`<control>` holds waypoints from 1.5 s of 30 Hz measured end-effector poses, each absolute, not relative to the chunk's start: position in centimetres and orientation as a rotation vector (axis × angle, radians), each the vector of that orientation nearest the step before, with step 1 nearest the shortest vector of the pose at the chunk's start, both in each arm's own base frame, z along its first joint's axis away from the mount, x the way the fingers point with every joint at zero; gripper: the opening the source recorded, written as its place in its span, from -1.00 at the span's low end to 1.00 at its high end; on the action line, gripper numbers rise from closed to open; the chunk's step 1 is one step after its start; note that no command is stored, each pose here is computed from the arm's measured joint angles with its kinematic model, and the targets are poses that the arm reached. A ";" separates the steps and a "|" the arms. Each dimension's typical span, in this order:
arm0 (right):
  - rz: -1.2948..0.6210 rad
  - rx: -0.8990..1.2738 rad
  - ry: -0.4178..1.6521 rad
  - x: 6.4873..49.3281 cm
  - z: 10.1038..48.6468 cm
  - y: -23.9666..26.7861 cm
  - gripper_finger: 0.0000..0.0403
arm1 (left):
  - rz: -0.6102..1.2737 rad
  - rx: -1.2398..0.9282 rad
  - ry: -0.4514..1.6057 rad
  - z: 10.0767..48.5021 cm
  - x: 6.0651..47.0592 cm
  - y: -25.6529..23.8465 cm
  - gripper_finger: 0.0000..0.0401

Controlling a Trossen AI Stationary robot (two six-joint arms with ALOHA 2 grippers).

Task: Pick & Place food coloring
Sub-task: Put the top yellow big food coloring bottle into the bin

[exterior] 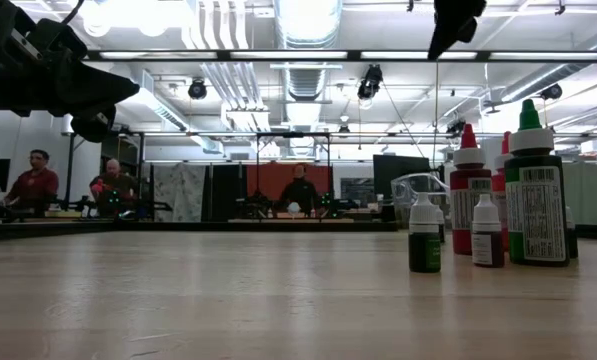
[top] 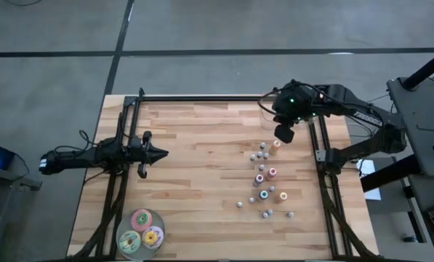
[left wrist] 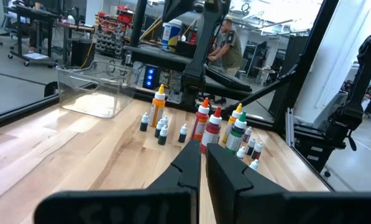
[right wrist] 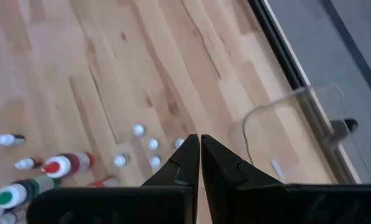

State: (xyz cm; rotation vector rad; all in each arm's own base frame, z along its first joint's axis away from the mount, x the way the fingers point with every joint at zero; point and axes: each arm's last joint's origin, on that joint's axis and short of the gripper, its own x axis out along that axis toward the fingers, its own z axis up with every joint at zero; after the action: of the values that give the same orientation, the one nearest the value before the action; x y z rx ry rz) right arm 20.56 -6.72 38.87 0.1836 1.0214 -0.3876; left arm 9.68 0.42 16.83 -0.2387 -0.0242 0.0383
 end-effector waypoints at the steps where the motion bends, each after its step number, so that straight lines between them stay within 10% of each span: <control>1: -0.389 0.183 1.029 20.5 38.8 -6.8 -0.96 | 0.038 -0.238 -0.024 16.8 9.7 0.4 -1.00; 45: -0.303 0.145 1.369 22.1 33.6 -7.5 -0.82 | 0.038 -0.239 -0.024 16.8 9.7 0.4 -1.00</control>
State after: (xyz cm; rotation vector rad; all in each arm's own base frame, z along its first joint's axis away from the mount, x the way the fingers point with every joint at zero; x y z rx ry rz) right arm 22.12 -7.45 33.60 0.1453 1.3686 -0.3026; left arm 9.68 0.42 16.84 -0.2388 -0.0244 0.0379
